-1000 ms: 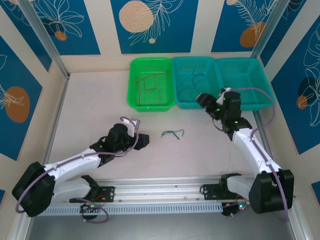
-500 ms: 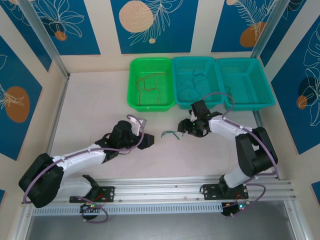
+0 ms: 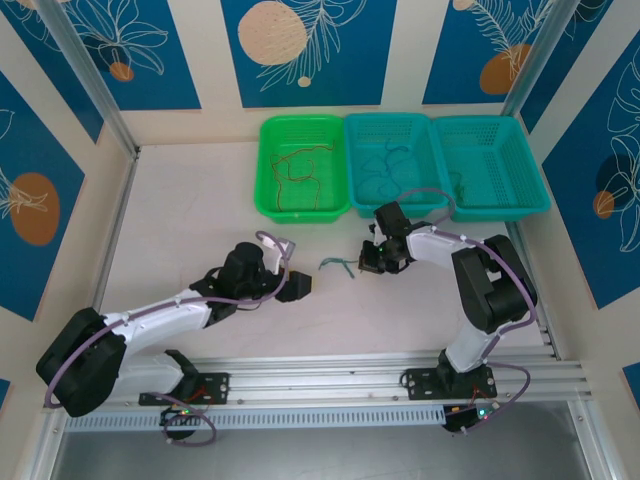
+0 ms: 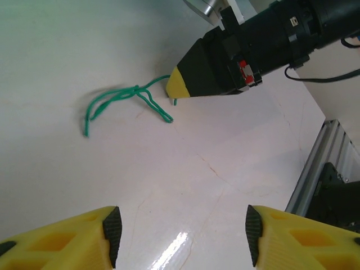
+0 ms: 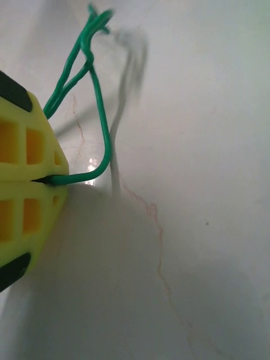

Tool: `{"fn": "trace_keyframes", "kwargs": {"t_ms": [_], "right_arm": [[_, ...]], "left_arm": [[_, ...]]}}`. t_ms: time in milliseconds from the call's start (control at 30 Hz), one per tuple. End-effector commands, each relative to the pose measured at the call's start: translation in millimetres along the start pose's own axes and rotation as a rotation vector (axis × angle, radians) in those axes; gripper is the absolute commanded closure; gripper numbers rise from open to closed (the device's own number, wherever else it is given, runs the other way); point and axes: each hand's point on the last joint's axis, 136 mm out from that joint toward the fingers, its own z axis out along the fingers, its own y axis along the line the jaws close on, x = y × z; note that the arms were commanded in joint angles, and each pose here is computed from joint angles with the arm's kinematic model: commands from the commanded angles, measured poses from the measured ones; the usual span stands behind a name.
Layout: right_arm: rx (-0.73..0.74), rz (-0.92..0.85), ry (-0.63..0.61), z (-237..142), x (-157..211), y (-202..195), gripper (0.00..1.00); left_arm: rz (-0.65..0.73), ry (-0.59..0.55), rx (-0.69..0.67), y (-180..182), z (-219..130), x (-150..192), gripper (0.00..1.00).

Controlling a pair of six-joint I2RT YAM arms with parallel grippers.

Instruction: Untangle the cables

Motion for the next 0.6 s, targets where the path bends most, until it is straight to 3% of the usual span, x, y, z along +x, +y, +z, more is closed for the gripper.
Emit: {"fn": "trace_keyframes", "kwargs": {"t_ms": [0,333,567], "right_arm": [[-0.069,-0.029,0.0,-15.0,5.1,17.9,1.0],[-0.21,-0.024,-0.123,-75.8,14.8,44.7,1.0],[-0.313,0.125,-0.353,-127.8,-11.8,40.9,1.0]], "left_arm": [[0.05,-0.014,0.062,-15.7,-3.4,-2.3,0.32],[0.101,-0.065,0.124,-36.6,-7.6,-13.9,0.03],[0.13,-0.106,0.131,-42.3,-5.3,-19.3,0.0]]}}
